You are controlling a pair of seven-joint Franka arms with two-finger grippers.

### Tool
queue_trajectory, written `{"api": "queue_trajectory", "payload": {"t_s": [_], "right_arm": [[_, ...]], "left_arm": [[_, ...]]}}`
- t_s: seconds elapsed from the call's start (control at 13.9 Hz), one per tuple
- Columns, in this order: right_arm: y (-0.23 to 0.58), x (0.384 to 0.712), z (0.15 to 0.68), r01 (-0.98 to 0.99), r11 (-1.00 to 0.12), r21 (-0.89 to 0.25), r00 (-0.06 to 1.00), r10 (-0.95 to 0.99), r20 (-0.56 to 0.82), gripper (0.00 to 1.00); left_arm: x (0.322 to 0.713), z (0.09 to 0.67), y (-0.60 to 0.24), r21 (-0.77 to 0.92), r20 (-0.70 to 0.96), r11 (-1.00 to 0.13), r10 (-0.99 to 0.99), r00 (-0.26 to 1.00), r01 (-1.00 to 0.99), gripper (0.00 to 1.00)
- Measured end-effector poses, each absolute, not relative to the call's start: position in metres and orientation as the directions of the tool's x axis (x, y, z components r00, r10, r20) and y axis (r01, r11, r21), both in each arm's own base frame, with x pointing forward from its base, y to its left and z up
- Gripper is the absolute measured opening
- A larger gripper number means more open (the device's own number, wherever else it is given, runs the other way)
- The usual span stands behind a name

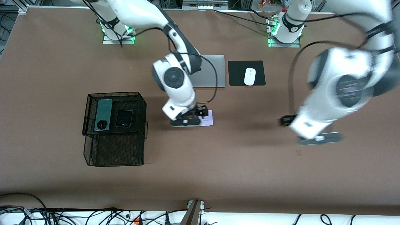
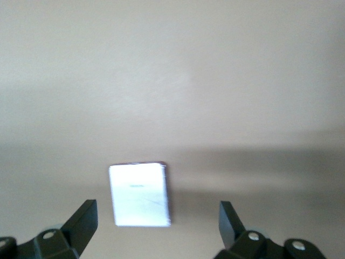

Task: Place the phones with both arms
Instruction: 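Grasp the white phone with the right gripper while the left gripper returns to rest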

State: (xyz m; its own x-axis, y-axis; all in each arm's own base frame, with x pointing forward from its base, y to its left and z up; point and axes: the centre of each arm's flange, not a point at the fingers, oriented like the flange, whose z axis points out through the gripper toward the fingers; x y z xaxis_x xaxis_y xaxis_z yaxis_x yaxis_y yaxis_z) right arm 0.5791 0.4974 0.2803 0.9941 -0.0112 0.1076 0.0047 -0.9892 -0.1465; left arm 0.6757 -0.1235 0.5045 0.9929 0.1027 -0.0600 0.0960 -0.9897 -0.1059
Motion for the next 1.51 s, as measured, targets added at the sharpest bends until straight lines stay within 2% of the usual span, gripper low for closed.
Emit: {"api": "queue_trajectory", "payload": {"t_s": [0.14,0.29,0.43,0.65,1.22,1.51], "right_arm": [[0.526,0.56,0.245,0.035,-0.986,-0.161,0.99,0.012,0.142,1.0],[0.542,0.544,0.214,0.099,-0.988,-0.119,0.981,0.077,0.175,1.0],[0.544,0.54,0.197,0.155,-0.986,-0.054,0.97,0.142,0.199,1.0],[0.541,0.542,0.193,0.212,-0.977,-0.021,0.956,0.203,0.209,1.0],[0.541,0.543,0.177,0.232,-0.972,-0.024,0.948,0.221,0.229,1.0],[0.541,0.543,0.17,0.234,-0.972,-0.025,0.946,0.222,0.235,1.0]], "left_arm": [[0.665,0.547,-0.068,-0.09,-0.045,-0.991,0.104,0.994,0.1,1.0],[0.649,0.582,-0.039,-0.08,-0.032,-0.992,0.105,0.994,0.102,1.0],[0.631,0.609,-0.035,-0.074,-0.033,-0.993,0.092,0.995,0.089,1.0],[0.609,0.639,-0.041,-0.05,-0.034,-0.996,0.08,0.996,0.078,1.0],[0.565,0.678,-0.02,-0.026,-0.079,-1.0,0.015,0.997,0.013,1.0],[0.566,0.65,-0.024,-0.014,-0.132,-1.0,-0.002,0.991,-0.003,1.0]]}}
